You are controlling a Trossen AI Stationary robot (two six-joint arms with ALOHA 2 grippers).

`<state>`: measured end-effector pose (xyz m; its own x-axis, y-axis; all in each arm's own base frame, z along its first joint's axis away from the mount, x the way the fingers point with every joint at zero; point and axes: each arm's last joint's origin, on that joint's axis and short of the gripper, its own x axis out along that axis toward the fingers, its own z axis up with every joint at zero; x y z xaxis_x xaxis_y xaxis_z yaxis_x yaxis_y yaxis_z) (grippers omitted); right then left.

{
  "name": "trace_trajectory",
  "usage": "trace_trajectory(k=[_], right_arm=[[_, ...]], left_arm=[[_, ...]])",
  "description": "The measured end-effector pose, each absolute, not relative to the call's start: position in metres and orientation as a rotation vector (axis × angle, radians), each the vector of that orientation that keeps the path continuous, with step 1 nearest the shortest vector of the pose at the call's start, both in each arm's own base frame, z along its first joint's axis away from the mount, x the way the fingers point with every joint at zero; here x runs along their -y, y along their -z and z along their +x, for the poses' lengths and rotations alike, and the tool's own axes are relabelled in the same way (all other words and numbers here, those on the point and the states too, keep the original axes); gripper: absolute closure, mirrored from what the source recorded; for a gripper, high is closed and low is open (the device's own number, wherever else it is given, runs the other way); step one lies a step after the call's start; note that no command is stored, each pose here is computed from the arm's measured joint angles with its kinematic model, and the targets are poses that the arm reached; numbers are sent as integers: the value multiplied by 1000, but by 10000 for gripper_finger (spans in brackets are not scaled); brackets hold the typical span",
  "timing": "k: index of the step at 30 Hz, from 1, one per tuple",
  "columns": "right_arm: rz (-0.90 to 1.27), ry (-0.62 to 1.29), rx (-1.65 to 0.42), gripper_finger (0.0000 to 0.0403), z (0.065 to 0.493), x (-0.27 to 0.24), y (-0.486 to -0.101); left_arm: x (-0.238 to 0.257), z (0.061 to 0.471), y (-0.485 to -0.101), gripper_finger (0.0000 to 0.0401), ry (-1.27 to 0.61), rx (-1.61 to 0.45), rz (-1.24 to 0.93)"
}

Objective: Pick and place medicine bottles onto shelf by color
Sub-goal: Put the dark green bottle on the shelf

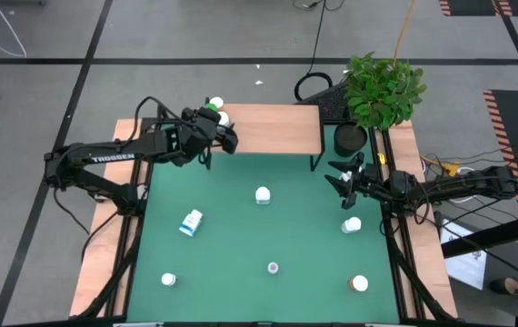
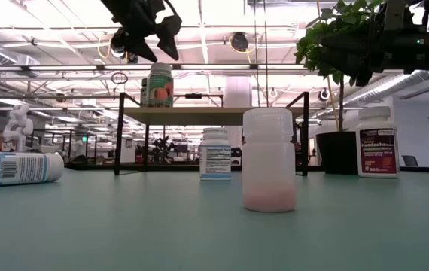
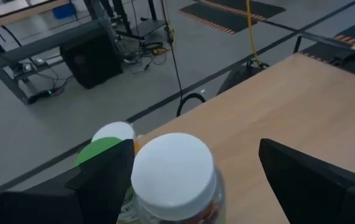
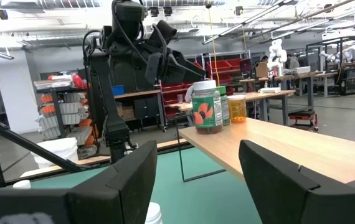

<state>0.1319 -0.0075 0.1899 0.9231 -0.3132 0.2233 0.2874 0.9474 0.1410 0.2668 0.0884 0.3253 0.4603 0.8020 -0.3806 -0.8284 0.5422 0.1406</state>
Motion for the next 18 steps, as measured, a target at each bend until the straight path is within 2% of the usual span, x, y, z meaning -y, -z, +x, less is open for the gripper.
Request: trace_trajectory(k=[18], right_arm=[[107, 309, 243, 179, 132, 7, -190]], left_arm=[[-101, 260, -318, 55, -1033, -465, -114]])
